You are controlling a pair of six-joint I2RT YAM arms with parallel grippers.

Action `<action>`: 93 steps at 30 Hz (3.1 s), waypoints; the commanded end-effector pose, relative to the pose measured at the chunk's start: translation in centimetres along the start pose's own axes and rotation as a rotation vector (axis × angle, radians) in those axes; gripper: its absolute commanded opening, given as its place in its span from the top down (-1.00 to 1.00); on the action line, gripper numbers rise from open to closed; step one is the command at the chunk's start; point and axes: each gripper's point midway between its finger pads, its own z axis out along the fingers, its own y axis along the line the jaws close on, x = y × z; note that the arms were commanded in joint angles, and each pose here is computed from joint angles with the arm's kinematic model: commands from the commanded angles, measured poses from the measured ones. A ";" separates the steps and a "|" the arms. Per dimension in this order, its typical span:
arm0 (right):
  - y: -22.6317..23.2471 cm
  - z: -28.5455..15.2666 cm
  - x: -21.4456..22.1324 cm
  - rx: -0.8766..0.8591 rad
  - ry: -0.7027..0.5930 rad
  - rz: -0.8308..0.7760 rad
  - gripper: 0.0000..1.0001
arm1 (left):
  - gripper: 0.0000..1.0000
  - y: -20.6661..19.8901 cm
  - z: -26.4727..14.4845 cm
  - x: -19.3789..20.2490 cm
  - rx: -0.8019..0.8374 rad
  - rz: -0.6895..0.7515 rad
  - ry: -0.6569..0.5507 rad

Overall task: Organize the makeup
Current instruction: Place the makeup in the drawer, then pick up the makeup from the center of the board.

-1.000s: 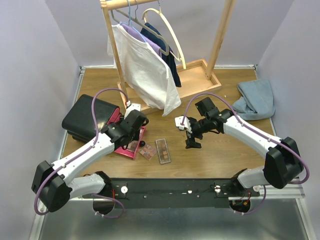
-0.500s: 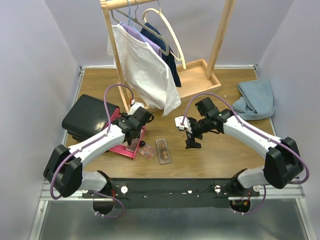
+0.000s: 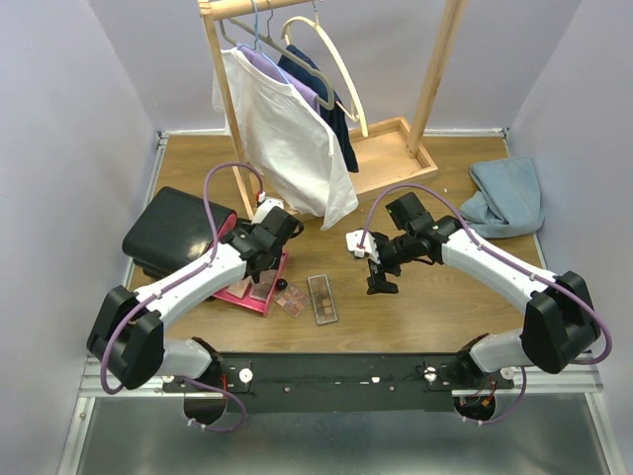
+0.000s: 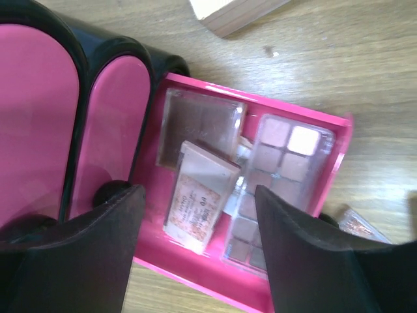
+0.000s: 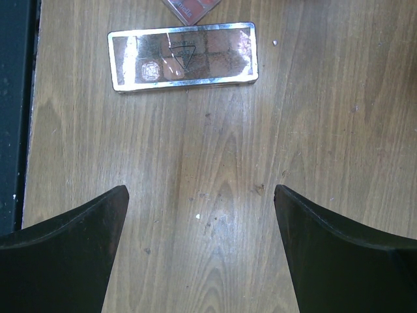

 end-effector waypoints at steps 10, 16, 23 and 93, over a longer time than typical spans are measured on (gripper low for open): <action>1.1 0.4 0.6 -0.042 -0.005 0.023 -1.00 | 0.24 -4.2 -3.8 -1.8 0.361 -0.121 -0.104; 1.1 0.3 0.5 -0.040 -0.005 0.020 -1.00 | 0.31 -4.8 -2.0 0.1 0.332 -0.114 -0.027; 1.1 0.3 0.5 -0.041 -0.005 0.020 -1.00 | 0.31 -4.0 0.4 2.1 0.254 -0.119 0.057; 2.3 9.3 -2.6 -0.398 0.124 -0.681 -1.00 | -0.97 3.1 -13.0 -2.7 0.520 -0.333 -0.523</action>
